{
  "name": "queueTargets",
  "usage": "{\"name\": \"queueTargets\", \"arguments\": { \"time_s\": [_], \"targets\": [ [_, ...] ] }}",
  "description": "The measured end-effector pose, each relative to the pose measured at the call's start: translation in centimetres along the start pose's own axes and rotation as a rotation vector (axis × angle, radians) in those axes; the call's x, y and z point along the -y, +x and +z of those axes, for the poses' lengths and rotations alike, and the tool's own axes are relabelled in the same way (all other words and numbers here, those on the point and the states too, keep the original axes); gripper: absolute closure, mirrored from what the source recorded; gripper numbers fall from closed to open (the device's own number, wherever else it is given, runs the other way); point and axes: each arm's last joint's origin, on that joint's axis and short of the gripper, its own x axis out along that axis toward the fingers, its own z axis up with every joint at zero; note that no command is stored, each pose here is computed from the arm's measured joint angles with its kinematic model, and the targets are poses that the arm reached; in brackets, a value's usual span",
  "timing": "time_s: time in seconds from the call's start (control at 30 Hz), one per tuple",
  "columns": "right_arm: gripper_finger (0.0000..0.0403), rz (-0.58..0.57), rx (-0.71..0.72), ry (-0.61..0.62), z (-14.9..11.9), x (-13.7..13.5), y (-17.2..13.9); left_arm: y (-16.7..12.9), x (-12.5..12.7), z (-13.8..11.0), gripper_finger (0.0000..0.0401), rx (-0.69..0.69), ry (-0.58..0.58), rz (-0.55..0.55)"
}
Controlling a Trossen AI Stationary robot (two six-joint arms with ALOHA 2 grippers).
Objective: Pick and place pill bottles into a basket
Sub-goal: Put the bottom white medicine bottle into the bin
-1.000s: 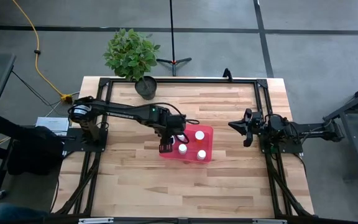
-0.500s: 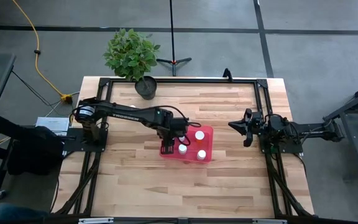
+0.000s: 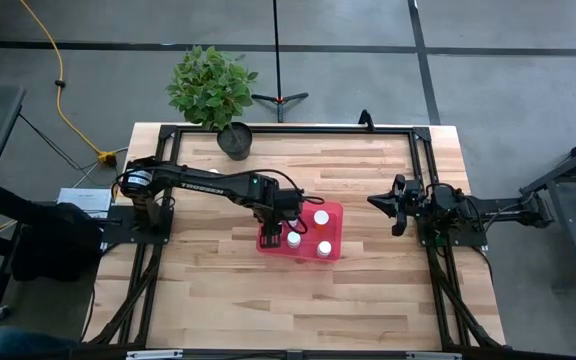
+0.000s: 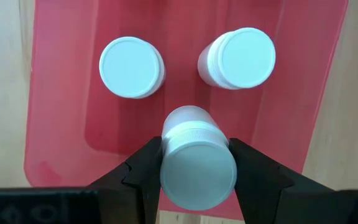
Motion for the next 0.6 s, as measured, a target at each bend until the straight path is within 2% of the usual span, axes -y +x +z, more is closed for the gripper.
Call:
{"name": "queueTargets", "arguments": {
  "time_s": [0.6],
  "targets": [
    [0.0396, -0.005, -0.012, -0.003, -0.1, 0.0, 0.1, 1.8, 0.0, 0.1, 0.0206, -0.056, 0.043, 0.008]
  ]
}}
